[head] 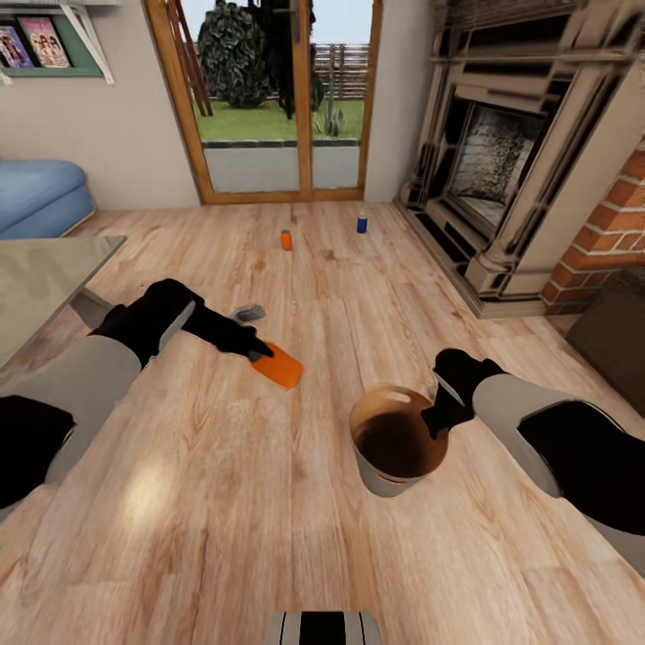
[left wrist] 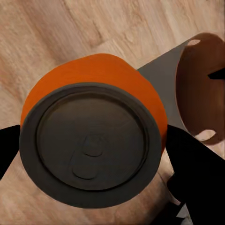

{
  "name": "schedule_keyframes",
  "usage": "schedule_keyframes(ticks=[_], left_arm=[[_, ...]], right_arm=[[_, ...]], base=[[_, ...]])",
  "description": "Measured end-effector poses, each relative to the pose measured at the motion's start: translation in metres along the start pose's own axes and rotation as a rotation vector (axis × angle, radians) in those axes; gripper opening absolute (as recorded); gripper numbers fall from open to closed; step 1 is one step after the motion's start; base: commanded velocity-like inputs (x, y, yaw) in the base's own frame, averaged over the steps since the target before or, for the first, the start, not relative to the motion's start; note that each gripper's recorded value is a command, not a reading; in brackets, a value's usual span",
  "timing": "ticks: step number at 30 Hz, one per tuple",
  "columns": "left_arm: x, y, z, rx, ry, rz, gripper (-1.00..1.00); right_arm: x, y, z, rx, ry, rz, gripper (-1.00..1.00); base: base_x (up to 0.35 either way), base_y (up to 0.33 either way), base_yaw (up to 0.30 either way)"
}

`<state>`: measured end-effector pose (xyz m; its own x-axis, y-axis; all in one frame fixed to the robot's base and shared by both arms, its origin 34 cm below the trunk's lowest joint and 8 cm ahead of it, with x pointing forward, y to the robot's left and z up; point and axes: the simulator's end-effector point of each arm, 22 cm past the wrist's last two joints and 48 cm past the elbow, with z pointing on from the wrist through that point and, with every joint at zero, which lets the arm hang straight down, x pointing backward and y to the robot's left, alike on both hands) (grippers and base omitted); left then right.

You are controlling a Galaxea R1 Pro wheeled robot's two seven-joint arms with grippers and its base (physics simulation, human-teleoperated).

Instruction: Put the three can of soda from the living room inside the tash can in the kitchen.

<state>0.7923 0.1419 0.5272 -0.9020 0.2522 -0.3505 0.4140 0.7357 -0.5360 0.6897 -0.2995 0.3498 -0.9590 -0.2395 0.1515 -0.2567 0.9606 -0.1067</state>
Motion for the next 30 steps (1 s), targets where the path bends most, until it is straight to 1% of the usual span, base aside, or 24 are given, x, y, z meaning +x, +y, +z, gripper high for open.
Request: schedule_keyframes(ticks=[1,2,3,5,7,8,11,14,16,18,19,21,23,24,25,26,27,30], left_arm=[[-0.007,-0.011,-0.007,0.019,-0.004,0.020,-1.00],[-0.012,-0.016,-0.013,0.022,-0.006,0.033,-1.00],[-0.018,-0.023,-0.020,0.021,-0.005,0.057,-1.00],[-0.024,-0.033,-0.032,0.003,0.021,0.110,-1.00],[-0.025,-0.043,-0.039,0.007,0.035,0.136,-1.00],[-0.025,-0.059,-0.044,0.044,0.055,0.161,-1.00],[-0.022,-0.078,-0.052,0.071,0.093,0.202,-1.00],[-0.015,-0.090,-0.054,0.072,0.132,0.231,-1.00],[-0.008,-0.108,-0.047,0.088,0.172,0.264,-1.00],[-0.009,-0.120,-0.043,0.098,0.191,0.282,-1.00],[-0.007,-0.138,-0.034,0.115,0.214,0.308,-1.00],[-0.009,-0.154,-0.029,0.131,0.227,0.328,-1.00],[-0.007,-0.180,-0.015,0.159,0.247,0.365,-1.00],[-0.006,-0.188,-0.011,0.165,0.254,0.378,-1.00],[-0.006,-0.190,-0.010,0.165,0.257,0.383,-1.00],[-0.005,-0.197,-0.006,0.173,0.261,0.392,-1.00],[-0.005,-0.199,-0.005,0.172,0.263,0.396,-1.00],[-0.005,-0.203,0.000,0.162,0.265,0.410,-1.00]], right_arm=[[-0.001,0.007,-0.003,-0.008,-0.005,-0.004,-1.00],[-0.002,0.012,-0.005,-0.021,-0.010,-0.001,-1.00],[-0.002,0.016,-0.007,-0.027,-0.013,-0.004,-1.00],[-0.003,0.021,-0.011,-0.022,-0.020,-0.017,-1.00],[-0.004,0.021,-0.016,-0.010,-0.026,-0.028,-1.00],[-0.004,0.022,-0.019,0.003,-0.029,-0.042,-1.00],[-0.007,0.032,-0.027,0.001,-0.044,-0.056,-1.00],[-0.011,0.048,-0.037,-0.029,-0.062,-0.056,-1.00],[-0.015,0.055,-0.044,-0.025,-0.078,-0.072,-1.00],[-0.018,0.057,-0.051,-0.022,-0.084,-0.082,-1.00],[-0.021,0.060,-0.055,-0.008,-0.088,-0.102,-1.00],[-0.023,0.066,-0.060,-0.017,-0.092,-0.106,-1.00],[-0.025,0.077,-0.062,-0.021,-0.096,-0.122,-1.00],[-0.025,0.082,-0.062,-0.031,-0.097,-0.124,-1.00],[-0.025,0.086,-0.062,-0.043,-0.098,-0.120,-1.00],[-0.026,0.090,-0.062,-0.047,-0.099,-0.123,-1.00],[-0.026,0.091,-0.062,-0.047,-0.100,-0.125,-1.00],[-0.027,0.093,-0.063,-0.021,-0.101,-0.151,-1.00]], base=[[0.000,0.000,0.000],[0.000,0.000,0.000],[0.000,0.000,0.000],[0.000,0.000,0.000],[0.000,0.000,0.000],[0.000,0.000,0.000],[0.000,0.000,0.000],[0.000,0.000,0.000],[0.000,0.000,0.000],[0.000,0.000,0.000],[0.000,0.000,0.000],[0.000,0.000,0.000],[0.000,0.000,0.000],[0.000,0.000,0.000],[0.000,0.000,0.000],[0.000,0.000,0.000],[0.000,0.000,0.000],[0.000,0.000,0.000]])
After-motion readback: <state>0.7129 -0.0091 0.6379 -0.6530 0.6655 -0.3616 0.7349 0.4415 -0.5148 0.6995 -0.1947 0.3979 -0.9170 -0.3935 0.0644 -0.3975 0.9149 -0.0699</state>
